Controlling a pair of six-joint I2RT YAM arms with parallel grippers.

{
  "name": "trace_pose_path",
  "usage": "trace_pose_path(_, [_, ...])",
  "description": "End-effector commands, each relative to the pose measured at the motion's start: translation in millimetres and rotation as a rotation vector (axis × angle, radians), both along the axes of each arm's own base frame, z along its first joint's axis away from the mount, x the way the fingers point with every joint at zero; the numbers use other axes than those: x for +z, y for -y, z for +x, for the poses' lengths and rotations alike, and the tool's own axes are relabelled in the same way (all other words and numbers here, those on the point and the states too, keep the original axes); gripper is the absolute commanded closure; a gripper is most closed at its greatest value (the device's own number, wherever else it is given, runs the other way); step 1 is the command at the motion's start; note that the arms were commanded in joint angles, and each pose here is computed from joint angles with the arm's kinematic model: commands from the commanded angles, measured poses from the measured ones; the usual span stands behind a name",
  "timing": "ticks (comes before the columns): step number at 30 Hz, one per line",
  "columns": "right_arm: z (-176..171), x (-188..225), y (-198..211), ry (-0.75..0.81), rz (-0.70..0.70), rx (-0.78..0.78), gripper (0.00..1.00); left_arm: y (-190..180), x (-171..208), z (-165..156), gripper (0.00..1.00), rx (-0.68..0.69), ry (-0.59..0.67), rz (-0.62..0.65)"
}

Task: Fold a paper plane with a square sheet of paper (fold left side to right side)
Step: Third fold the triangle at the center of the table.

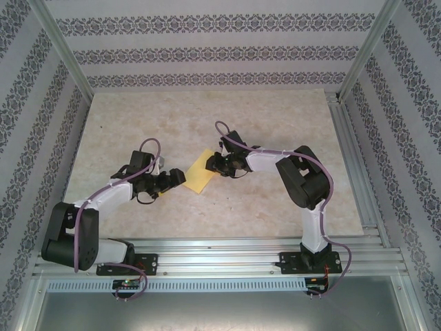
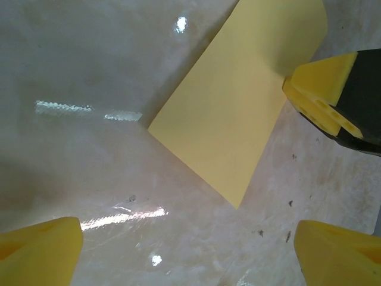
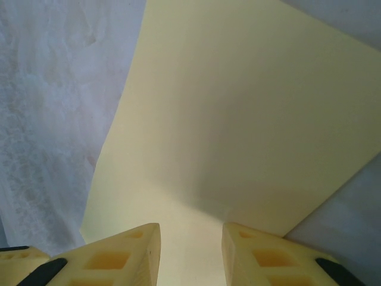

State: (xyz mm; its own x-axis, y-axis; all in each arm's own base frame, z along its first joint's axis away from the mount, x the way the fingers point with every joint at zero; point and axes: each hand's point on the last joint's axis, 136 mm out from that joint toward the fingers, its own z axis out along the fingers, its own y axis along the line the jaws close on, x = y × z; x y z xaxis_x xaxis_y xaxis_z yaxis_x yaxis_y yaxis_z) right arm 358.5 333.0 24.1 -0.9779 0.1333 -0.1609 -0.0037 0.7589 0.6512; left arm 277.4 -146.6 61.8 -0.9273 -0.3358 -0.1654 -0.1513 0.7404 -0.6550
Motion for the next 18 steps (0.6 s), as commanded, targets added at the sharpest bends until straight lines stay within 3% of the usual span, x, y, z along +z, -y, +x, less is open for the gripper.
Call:
trace_pose_path(1, [-0.1, -11.7, 7.8, -0.004, -0.026, 0.002, 0.67, 5.4, 2.5, 13.5, 0.09, 0.005, 0.031, -0.053])
trace_pose_path(12, [-8.1, -15.6, 14.9, -0.012, -0.012, 0.004, 0.67, 30.6, -16.7, 25.3, 0.11, 0.013, -0.022, -0.203])
trace_pose_path(18, [-6.8, -11.7, 11.1, -0.006, 0.006, 0.011, 0.67, 43.4, -22.1, 31.7, 0.2, 0.01, -0.032, -0.244])
